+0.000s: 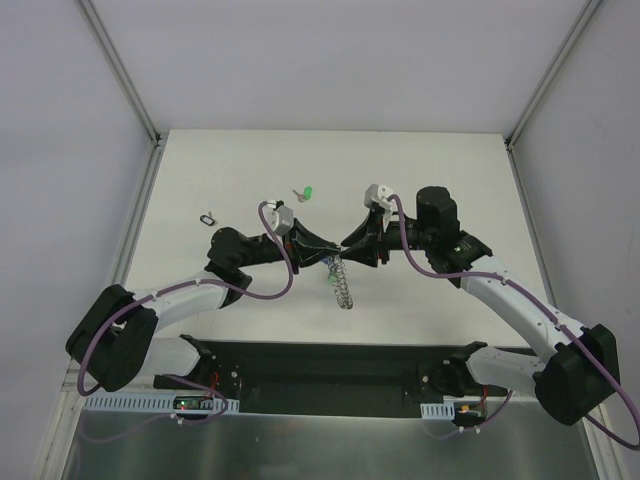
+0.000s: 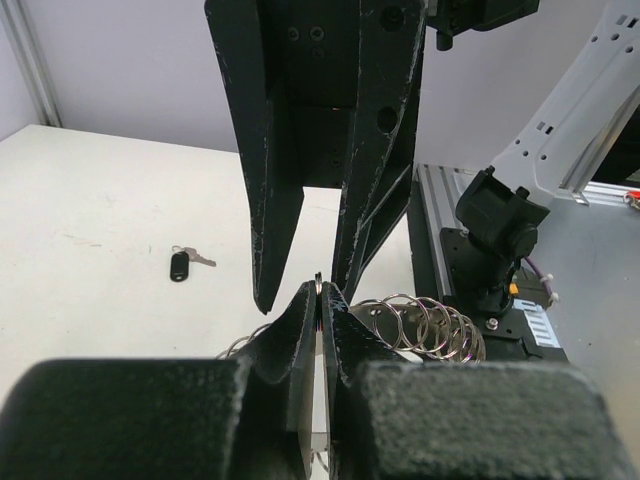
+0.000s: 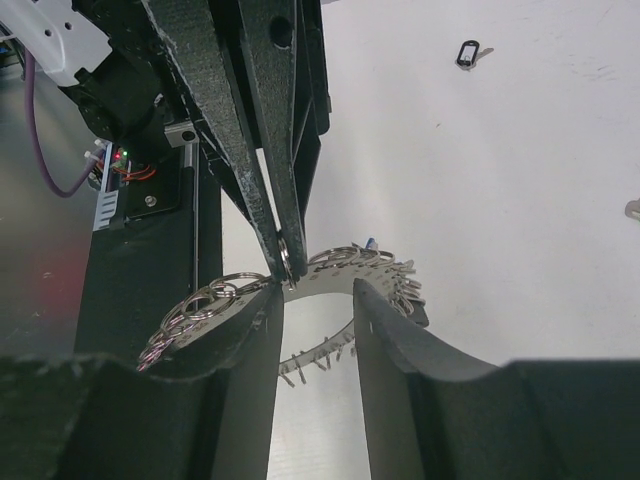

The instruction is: Put the keys on the keyring

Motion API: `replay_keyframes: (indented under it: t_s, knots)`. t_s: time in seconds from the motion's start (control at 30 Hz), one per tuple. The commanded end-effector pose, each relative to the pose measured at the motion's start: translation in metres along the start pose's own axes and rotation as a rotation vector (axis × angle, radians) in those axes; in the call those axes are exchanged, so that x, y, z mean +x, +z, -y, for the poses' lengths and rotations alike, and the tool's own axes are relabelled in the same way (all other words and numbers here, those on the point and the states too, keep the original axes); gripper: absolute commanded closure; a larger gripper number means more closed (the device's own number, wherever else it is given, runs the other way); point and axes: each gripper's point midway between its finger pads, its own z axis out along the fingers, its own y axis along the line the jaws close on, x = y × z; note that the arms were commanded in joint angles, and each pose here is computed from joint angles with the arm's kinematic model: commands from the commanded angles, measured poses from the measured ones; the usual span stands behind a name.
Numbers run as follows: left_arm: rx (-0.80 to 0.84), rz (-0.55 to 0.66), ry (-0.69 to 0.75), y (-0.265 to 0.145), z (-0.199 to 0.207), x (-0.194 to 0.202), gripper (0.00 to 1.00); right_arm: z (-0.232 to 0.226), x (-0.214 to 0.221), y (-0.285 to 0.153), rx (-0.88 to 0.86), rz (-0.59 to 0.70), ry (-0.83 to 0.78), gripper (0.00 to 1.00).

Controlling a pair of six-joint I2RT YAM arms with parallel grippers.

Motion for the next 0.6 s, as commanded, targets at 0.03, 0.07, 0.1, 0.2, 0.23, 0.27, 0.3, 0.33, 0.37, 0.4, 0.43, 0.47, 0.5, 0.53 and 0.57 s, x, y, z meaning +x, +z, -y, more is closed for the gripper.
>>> replay_keyframes:
  t_s: [0.03,0.07,0.1,0.2,0.23,0.27,0.3,0.33,0.37,0.4,0.43,0.47,0.5,0.53,0.57]
  knots:
    - [0.088,0.126,0.152,0.008,0.013,-0.047,1.00,-0.012,-0.037,-0.005,-0.054,0.082,-0.111,0.66]
    - [0.090,0.123,0.149,0.008,0.013,-0.046,1.00,-0.013,-0.037,-0.004,-0.057,0.081,-0.112,0.67]
    - [0.088,0.125,0.149,0.008,0.012,-0.046,1.00,-0.012,-0.037,-0.004,-0.057,0.082,-0.112,0.68]
    - [0.092,0.123,0.149,0.008,0.013,-0.046,1.00,-0.014,-0.038,-0.004,-0.068,0.083,-0.112,0.76]
    - [0.090,0.119,0.143,0.008,0.012,-0.044,1.00,-0.015,-0.039,-0.004,-0.075,0.084,-0.114,0.83]
    - [0.089,0.118,0.145,0.008,0.011,-0.043,1.00,-0.016,-0.039,-0.003,-0.078,0.084,-0.113,0.86]
    - [0.088,0.115,0.142,0.009,0.011,-0.042,1.00,-0.016,-0.040,-0.003,-0.080,0.085,-0.114,0.89]
    - [0.086,0.111,0.137,0.009,0.009,-0.040,0.99,-0.016,-0.040,-0.003,-0.078,0.085,-0.114,0.94]
    - [0.085,0.108,0.135,0.009,0.009,-0.039,0.99,-0.015,-0.041,-0.003,-0.076,0.086,-0.115,0.96]
    - [0.084,0.106,0.136,0.009,0.008,-0.038,0.99,-0.014,-0.041,-0.003,-0.069,0.086,-0.116,0.99]
    - [0.082,0.098,0.129,0.009,0.007,-0.035,0.98,-0.014,-0.041,-0.003,-0.066,0.086,-0.116,0.99]
    - [0.080,0.093,0.133,0.009,0.007,-0.034,0.97,-0.013,-0.041,-0.003,-0.061,0.085,-0.115,0.99]
    - [0.081,0.088,0.135,0.008,0.007,-0.033,0.96,-0.012,-0.041,-0.003,-0.054,0.082,-0.115,0.99]
    - [0.077,0.080,0.134,0.008,0.006,-0.031,0.92,-0.011,-0.041,-0.004,-0.048,0.079,-0.117,0.99]
    - [0.069,0.067,0.141,0.008,0.005,-0.029,0.89,-0.011,-0.038,-0.004,-0.044,0.067,-0.108,0.99]
